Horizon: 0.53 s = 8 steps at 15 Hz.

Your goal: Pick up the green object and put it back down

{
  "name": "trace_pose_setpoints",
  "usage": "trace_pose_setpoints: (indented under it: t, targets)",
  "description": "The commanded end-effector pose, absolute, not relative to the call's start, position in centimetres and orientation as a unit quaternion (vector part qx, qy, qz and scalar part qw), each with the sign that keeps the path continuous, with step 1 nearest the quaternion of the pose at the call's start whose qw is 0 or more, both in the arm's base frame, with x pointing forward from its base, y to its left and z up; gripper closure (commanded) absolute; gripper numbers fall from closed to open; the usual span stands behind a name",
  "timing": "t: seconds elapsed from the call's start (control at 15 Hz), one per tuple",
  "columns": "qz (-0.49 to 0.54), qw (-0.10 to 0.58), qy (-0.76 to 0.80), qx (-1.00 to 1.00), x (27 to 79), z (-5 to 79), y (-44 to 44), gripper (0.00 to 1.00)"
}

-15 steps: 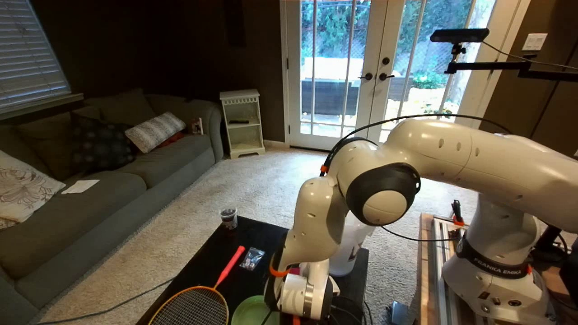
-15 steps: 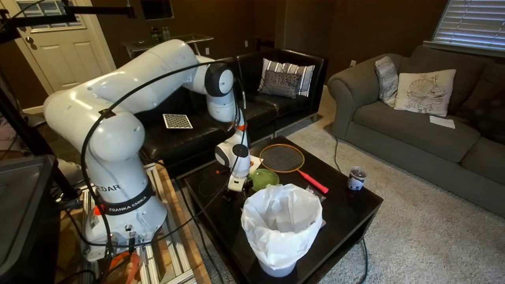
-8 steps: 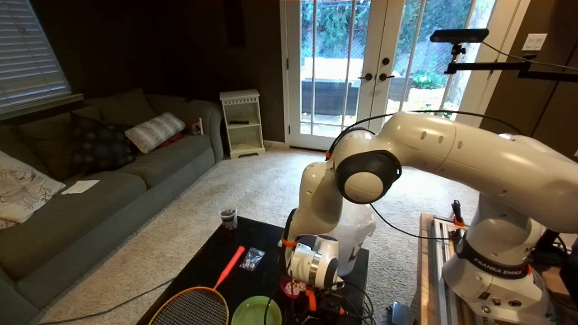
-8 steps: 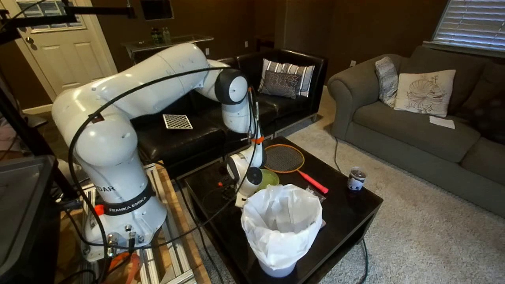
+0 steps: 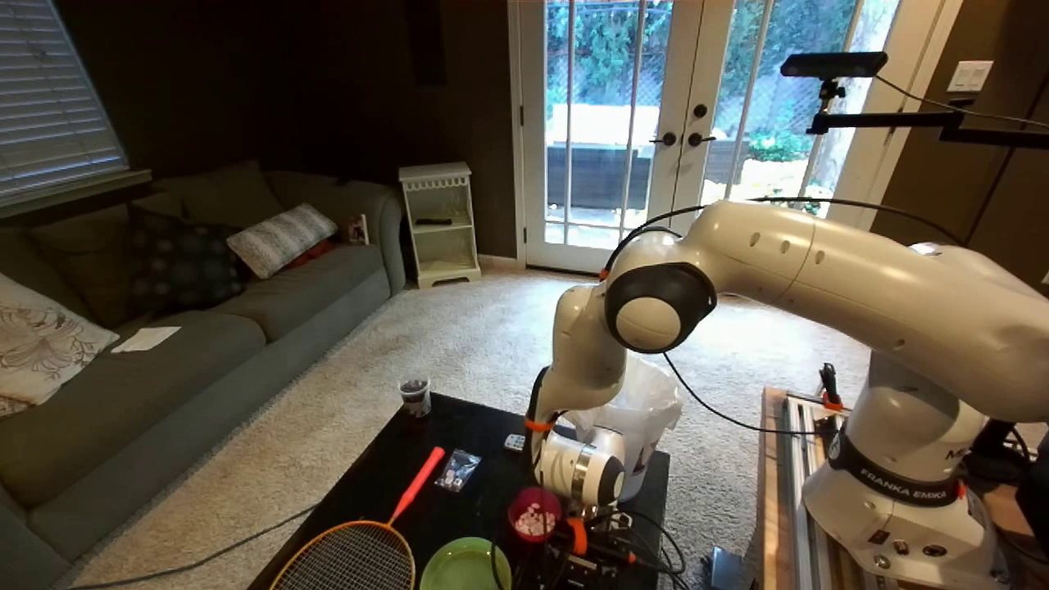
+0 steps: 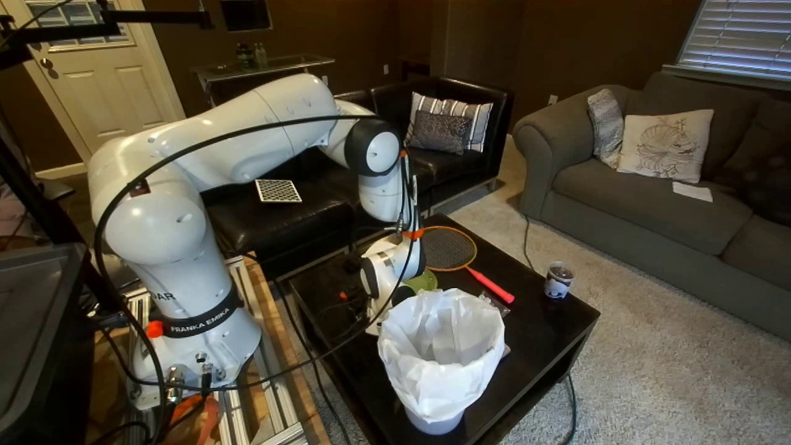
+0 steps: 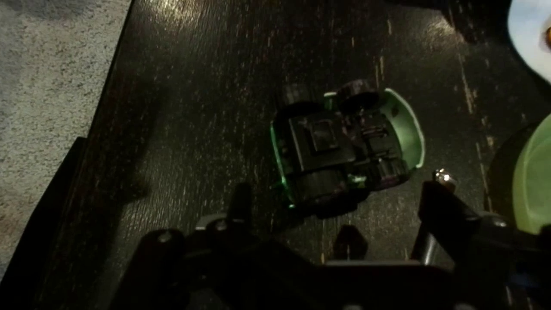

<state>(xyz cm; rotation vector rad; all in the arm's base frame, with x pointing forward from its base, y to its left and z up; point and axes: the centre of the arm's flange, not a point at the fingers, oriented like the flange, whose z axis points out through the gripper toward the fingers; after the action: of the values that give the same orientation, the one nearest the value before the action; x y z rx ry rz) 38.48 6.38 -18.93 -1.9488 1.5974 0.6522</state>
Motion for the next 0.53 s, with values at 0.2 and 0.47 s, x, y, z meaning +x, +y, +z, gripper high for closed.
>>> trace_pose_setpoints:
  t: [0.2,0.47]
  targets:
    - [0.273,0.292,0.595,-0.697,38.9,-20.8,7.3,0.0]
    - [0.278,0.287,0.603,-0.69,39.4,-22.2,7.4,0.0]
